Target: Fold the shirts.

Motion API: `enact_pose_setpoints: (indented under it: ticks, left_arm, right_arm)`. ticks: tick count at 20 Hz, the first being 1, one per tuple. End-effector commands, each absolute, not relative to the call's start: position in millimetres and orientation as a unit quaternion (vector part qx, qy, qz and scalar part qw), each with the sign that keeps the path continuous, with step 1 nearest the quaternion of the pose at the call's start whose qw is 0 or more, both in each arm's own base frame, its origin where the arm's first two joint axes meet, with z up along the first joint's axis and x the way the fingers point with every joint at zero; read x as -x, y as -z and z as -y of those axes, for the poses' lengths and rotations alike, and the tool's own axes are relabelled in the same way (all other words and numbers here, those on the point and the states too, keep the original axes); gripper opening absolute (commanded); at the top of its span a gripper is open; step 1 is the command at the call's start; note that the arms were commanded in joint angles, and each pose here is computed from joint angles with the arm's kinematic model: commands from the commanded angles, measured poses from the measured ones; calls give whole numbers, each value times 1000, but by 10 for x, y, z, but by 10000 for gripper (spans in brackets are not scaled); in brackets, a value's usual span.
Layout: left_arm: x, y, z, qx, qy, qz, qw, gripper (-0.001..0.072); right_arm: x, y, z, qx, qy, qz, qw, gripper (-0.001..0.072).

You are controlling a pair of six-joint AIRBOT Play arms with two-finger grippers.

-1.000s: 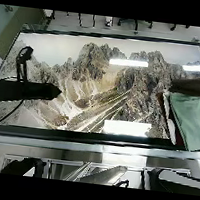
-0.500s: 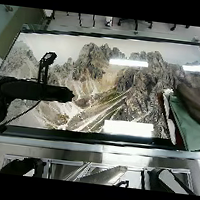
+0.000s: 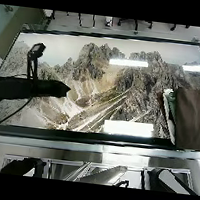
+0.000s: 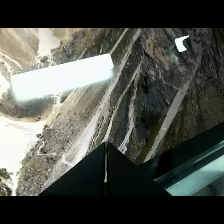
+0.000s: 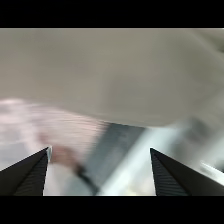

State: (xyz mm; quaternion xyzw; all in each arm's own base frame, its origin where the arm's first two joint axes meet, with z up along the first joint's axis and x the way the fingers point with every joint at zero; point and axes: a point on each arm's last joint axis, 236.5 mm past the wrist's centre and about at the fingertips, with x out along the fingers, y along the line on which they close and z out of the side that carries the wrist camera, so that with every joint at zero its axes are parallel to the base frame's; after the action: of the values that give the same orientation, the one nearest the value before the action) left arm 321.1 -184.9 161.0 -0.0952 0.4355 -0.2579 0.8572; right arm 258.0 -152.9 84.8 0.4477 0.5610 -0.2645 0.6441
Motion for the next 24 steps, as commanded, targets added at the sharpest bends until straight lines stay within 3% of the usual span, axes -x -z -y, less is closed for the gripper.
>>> enact_pose_setpoints:
  ticks: [1, 2, 3, 8, 13, 24]
  left_arm:
    - [-3407, -1933, 1662, 104, 240, -414, 872, 16]
    - [-3481, -2020, 1633, 105, 237, -409, 875, 16]
    - [-3554, -2088, 1617, 106, 235, -405, 877, 16]
    - [-3606, -1739, 1820, 101, 244, -469, 843, 15]
    - [-3360, -1174, 2144, 81, 266, -523, 805, 16]
    - [-3314, -987, 2126, 82, 260, -538, 798, 15]
  right_arm:
    - [-3307, -1368, 1068, -473, 123, -476, 731, 510]
    - [-3386, -1413, 914, -447, 103, -477, 750, 175]
    - [-3458, -1439, 708, -423, 81, -481, 763, 35]
    - [-3627, -1331, -765, -296, -72, -504, 808, 27]
    - [-3189, -832, -2255, -170, -218, -487, 828, 27]
    - [-2926, -631, -2469, -158, -240, -535, 795, 27]
